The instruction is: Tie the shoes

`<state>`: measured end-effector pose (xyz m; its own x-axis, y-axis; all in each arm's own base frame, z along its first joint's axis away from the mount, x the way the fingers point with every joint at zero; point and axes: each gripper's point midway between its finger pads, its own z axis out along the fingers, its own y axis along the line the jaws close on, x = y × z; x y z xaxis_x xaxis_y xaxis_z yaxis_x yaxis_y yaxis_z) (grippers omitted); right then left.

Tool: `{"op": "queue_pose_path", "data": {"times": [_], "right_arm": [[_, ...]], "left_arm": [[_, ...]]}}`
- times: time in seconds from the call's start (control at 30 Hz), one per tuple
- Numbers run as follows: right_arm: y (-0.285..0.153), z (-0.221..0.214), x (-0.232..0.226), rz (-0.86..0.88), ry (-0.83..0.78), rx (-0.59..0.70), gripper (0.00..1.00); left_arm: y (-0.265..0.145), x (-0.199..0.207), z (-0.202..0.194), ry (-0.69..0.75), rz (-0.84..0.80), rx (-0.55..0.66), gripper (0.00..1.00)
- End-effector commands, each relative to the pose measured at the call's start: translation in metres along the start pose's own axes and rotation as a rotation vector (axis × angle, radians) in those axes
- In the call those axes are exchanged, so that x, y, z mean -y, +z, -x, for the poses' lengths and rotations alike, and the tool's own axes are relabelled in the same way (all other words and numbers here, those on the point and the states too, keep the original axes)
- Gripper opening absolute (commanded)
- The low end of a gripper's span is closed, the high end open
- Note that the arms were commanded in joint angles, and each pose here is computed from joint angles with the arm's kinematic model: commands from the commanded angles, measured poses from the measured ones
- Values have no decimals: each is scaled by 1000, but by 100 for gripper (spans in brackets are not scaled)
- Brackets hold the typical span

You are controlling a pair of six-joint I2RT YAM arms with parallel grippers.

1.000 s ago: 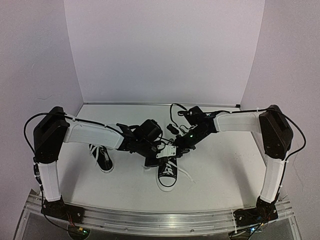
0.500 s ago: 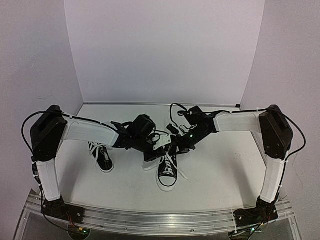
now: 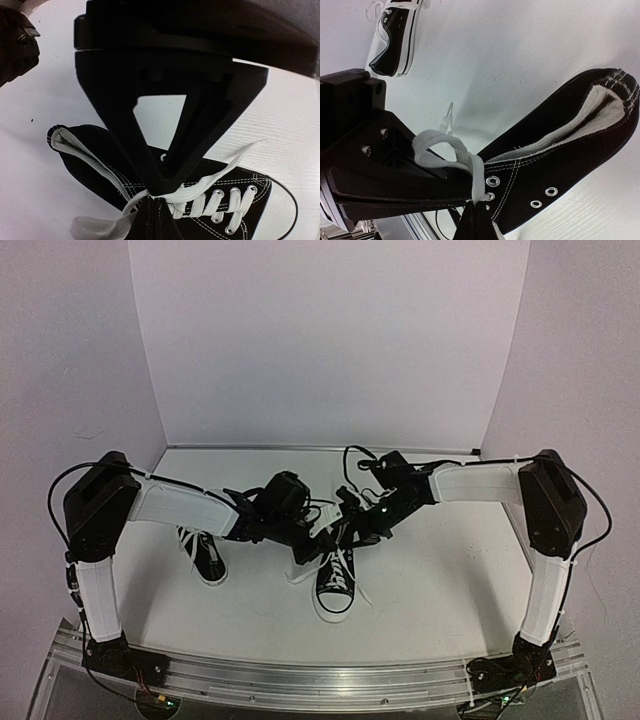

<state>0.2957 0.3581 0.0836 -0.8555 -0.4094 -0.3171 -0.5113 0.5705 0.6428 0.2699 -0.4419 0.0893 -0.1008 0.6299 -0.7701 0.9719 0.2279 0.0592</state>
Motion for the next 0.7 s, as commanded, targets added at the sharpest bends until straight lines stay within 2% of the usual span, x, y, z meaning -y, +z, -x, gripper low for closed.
{"op": "queue_pose_path", "data": {"times": [0.0, 0.23, 0.4, 0.67], "right_arm": [[-17, 17, -9, 35, -16, 69, 0], [-19, 15, -13, 68, -19, 69, 0], [-16, 6, -14, 94, -15, 48, 0], [-10, 7, -26, 171, -8, 45, 0]], "left_arm": [[7, 4, 2, -63, -27, 48, 0], [15, -2, -7, -154, 8, 38, 0], [13, -13, -1, -263, 28, 101, 0], [14, -10, 3, -335, -3, 162, 0]]}}
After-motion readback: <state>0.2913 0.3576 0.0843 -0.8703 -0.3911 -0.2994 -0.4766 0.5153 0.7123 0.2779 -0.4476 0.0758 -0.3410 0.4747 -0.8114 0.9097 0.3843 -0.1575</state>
